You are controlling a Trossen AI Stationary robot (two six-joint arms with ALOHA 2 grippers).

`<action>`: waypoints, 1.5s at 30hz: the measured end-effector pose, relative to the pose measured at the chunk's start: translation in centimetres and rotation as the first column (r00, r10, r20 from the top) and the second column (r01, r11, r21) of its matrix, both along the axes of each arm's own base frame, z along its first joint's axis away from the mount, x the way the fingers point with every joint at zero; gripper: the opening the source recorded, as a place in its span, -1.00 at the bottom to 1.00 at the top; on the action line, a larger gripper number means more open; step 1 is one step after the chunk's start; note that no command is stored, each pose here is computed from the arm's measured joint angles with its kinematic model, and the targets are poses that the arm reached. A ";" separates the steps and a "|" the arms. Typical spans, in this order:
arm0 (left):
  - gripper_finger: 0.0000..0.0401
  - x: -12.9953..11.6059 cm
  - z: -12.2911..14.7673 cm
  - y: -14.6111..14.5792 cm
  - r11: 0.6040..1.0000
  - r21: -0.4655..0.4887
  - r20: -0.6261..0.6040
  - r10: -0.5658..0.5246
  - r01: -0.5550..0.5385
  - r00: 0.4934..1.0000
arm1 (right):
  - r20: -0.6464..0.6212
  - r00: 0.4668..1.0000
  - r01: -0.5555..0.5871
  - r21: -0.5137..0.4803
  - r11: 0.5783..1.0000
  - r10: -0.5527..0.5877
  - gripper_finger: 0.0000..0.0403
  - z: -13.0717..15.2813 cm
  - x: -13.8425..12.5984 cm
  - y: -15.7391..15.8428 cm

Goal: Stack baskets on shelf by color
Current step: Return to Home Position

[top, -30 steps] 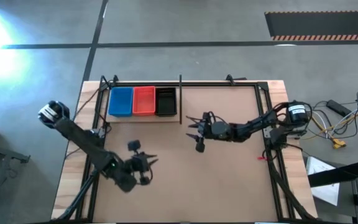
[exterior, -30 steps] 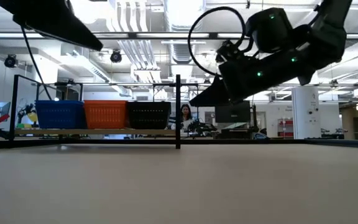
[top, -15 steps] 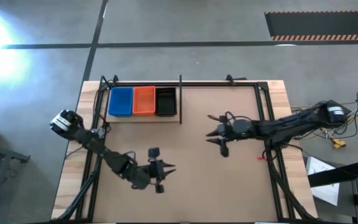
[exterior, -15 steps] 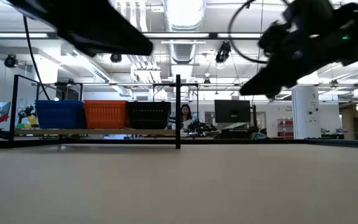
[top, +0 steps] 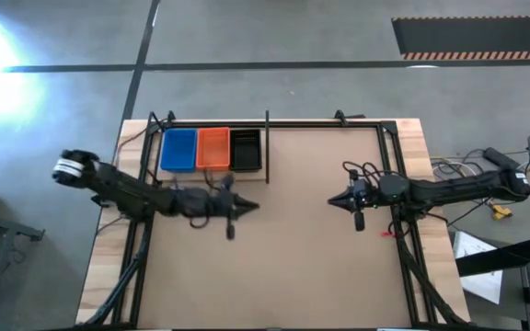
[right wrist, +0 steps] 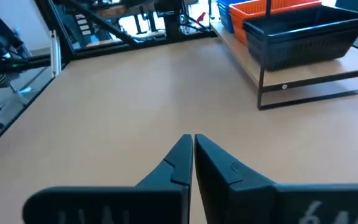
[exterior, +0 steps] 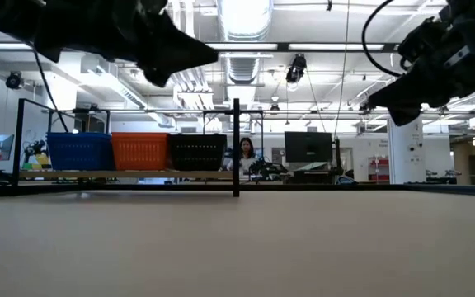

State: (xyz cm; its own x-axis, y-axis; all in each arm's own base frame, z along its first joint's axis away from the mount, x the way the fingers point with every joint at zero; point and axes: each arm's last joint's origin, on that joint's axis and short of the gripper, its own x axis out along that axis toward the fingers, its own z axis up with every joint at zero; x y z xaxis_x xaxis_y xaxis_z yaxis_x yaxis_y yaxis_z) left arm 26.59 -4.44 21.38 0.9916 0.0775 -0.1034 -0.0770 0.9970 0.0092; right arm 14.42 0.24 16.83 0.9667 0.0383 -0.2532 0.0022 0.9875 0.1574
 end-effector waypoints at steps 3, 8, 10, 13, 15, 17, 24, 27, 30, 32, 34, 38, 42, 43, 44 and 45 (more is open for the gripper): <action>-1.00 -2.4 0.5 1.8 1.000 -0.009 0.037 0.024 -0.024 0.999 | 0.013 1.000 -0.012 -0.009 1.000 0.012 -0.96 0.0 -0.6 0.0; -1.00 -7.2 0.7 3.8 0.996 -0.025 0.137 0.085 -0.082 0.987 | 0.085 0.993 -0.077 -0.013 0.997 0.078 -0.96 0.1 -1.5 0.2; -1.00 -8.9 0.7 4.3 0.996 -0.041 0.182 0.089 -0.083 0.979 | 0.123 0.989 -0.086 -0.013 0.996 0.087 -0.96 0.1 -1.9 0.2; -1.00 -10.9 0.9 5.0 0.993 -0.067 0.177 0.112 -0.101 0.978 | 0.168 0.982 -0.087 -0.012 0.996 0.088 -0.96 -0.1 -2.5 0.2; -1.00 -12.0 0.9 5.6 0.989 -0.075 0.138 0.139 -0.130 0.981 | 0.199 0.976 -0.086 -0.004 0.996 0.085 -0.96 -0.1 -2.8 0.2; -1.00 -13.2 0.9 6.0 0.987 -0.083 0.111 0.149 -0.141 0.983 | 0.222 0.972 -0.085 0.006 0.996 0.082 -0.96 0.0 -3.0 0.2; -1.00 -16.0 -0.1 5.9 0.992 -0.102 0.214 0.096 -0.075 0.972 | 0.261 0.962 -0.086 0.021 0.996 0.077 -0.96 0.2 -3.3 0.2; -1.00 -16.7 -1.3 5.7 0.993 -0.100 0.261 0.086 -0.062 0.962 | 0.261 0.962 -0.089 0.029 0.996 0.078 -0.96 0.2 -3.3 0.2; -1.00 -17.0 -2.8 5.6 0.993 -0.101 0.277 0.082 -0.055 0.957 | 0.255 0.964 -0.089 0.030 0.996 0.078 -0.96 0.1 -3.3 0.2; -1.00 -17.0 -3.2 5.6 0.992 -0.110 0.273 0.084 -0.055 0.958 | 0.256 0.963 -0.089 0.029 0.996 0.078 -0.96 0.1 -3.3 0.2; -1.00 -16.8 -3.4 5.6 0.992 -0.111 0.245 0.083 -0.057 0.966 | 0.254 0.964 -0.088 0.032 0.996 0.077 -0.96 0.1 -3.3 0.2; -1.00 -16.4 -3.9 5.6 0.992 -0.112 0.192 0.073 -0.052 0.979 | 0.253 0.965 -0.085 0.037 0.996 0.073 -0.96 0.1 -3.3 0.2; -1.00 -16.3 -4.4 5.5 0.996 -0.084 0.136 0.028 -0.017 0.990 | 0.251 0.966 -0.076 0.036 0.996 0.065 -0.96 0.1 -3.3 0.2; -1.00 -16.3 -4.6 5.5 0.997 -0.078 0.115 0.028 -0.019 0.993 | 0.251 0.966 -0.070 0.032 0.997 0.060 -0.96 0.1 -3.3 0.2; -1.00 -16.4 -4.8 5.5 0.997 -0.074 0.102 0.027 -0.020 0.994 | 0.251 0.967 -0.052 0.029 0.998 0.044 -0.96 0.1 -3.3 0.1; -1.00 -16.4 -4.8 5.5 0.997 -0.074 0.095 0.027 -0.020 0.995 | 0.254 0.967 -0.029 0.023 0.999 0.023 -0.96 0.1 -3.3 0.0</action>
